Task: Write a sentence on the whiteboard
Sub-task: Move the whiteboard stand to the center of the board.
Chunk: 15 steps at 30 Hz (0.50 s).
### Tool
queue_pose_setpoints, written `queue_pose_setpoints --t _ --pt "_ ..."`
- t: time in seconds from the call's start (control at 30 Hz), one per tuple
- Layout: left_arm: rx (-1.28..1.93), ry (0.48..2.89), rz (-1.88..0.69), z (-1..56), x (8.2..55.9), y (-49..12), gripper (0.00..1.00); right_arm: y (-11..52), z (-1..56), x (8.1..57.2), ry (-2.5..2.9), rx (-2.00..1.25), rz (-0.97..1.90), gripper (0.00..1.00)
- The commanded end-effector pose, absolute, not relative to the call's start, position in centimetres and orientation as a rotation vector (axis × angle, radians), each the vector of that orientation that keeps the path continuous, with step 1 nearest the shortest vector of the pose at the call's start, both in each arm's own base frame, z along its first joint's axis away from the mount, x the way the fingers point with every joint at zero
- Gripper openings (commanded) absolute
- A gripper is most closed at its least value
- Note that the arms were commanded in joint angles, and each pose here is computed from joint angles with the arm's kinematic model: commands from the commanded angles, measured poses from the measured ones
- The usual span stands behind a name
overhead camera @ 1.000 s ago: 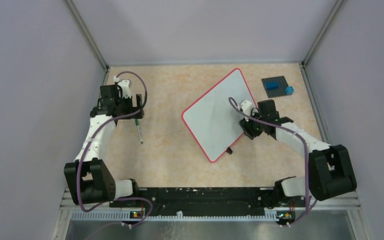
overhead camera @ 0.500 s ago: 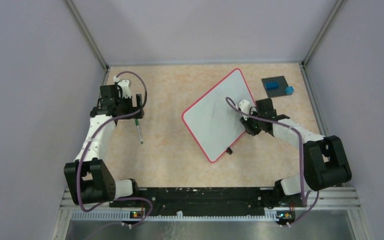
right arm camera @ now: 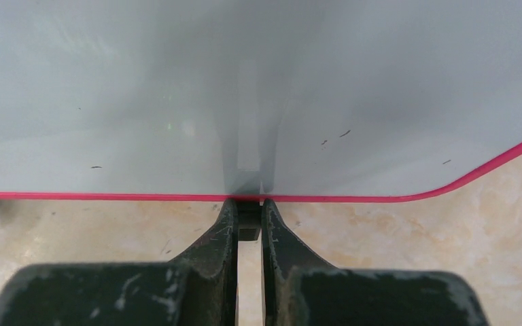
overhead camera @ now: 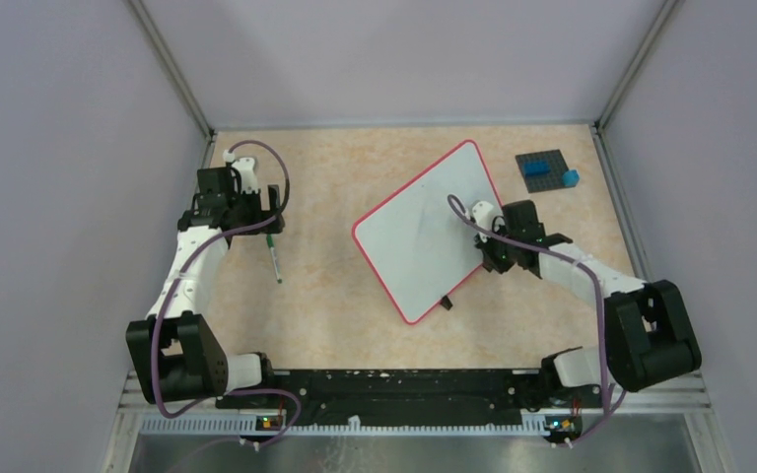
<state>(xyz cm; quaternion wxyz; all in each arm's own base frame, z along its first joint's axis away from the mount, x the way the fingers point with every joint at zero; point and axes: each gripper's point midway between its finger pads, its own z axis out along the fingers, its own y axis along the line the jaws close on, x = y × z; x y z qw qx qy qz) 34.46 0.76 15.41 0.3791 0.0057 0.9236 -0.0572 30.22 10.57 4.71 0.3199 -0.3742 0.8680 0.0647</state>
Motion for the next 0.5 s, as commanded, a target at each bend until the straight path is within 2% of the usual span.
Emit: queue_pose_setpoints --t 0.0,0.47 --pt "-0.001 2.319 -0.168 16.7 35.2 0.5 0.99 13.1 6.1 28.8 2.223 -0.980 0.199 0.00" --pt "-0.010 2.320 -0.150 16.7 35.3 0.8 0.99 14.4 5.0 25.7 2.326 -1.020 0.207 0.00"
